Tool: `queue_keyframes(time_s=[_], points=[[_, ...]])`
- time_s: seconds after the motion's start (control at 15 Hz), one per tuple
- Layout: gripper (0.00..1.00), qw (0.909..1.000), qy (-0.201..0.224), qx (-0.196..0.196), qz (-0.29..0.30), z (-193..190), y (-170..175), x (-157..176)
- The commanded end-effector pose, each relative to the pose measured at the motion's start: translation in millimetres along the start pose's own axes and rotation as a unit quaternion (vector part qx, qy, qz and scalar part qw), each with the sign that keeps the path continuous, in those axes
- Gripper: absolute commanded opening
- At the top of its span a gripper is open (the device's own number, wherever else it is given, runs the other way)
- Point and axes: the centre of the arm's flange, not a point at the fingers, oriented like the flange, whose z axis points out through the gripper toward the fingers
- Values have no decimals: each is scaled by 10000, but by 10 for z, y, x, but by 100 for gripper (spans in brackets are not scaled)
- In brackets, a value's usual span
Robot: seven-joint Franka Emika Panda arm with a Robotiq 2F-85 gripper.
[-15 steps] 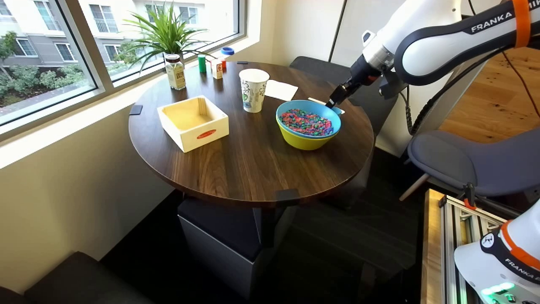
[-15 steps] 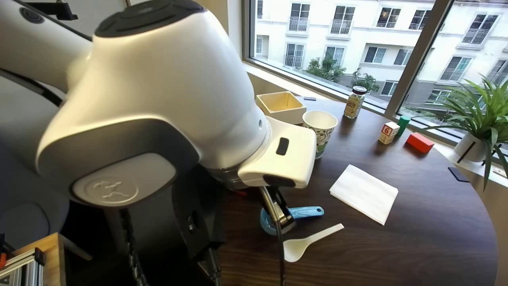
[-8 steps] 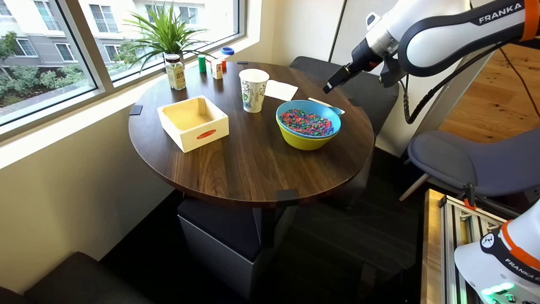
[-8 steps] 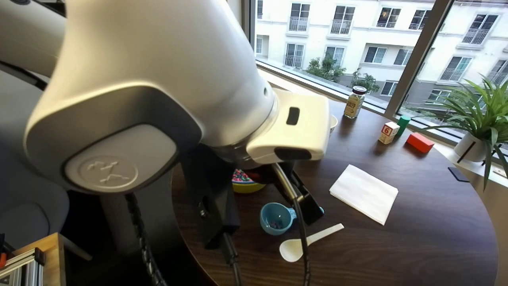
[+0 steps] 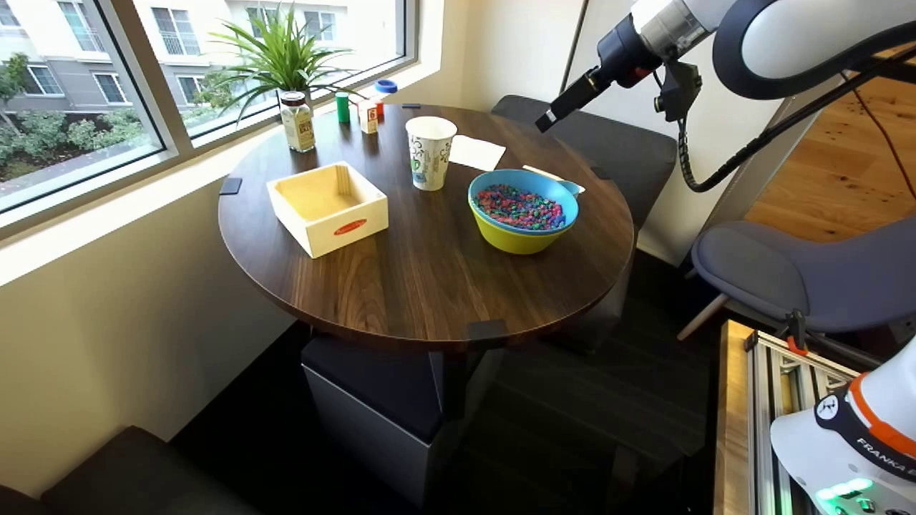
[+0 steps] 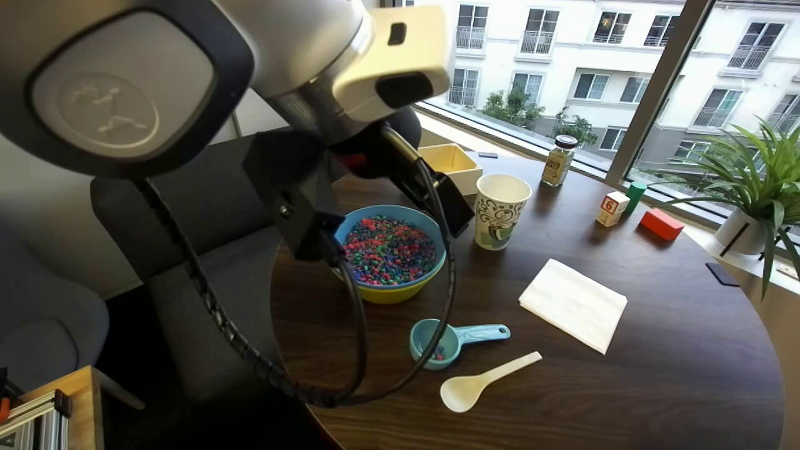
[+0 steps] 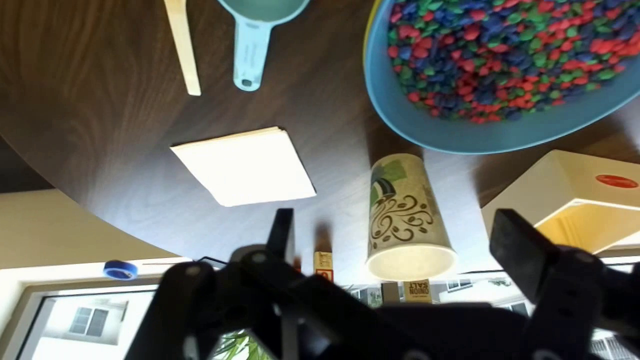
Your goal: Put some colored objects in the measuring spoon
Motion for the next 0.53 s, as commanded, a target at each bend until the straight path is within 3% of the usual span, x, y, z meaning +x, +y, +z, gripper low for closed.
queue_keyframes(time_s=[0.0, 0.47], points=[[100, 10000, -18, 19, -36, -43, -39, 12], [100, 10000, -20, 25, -51, -91, -53, 19]])
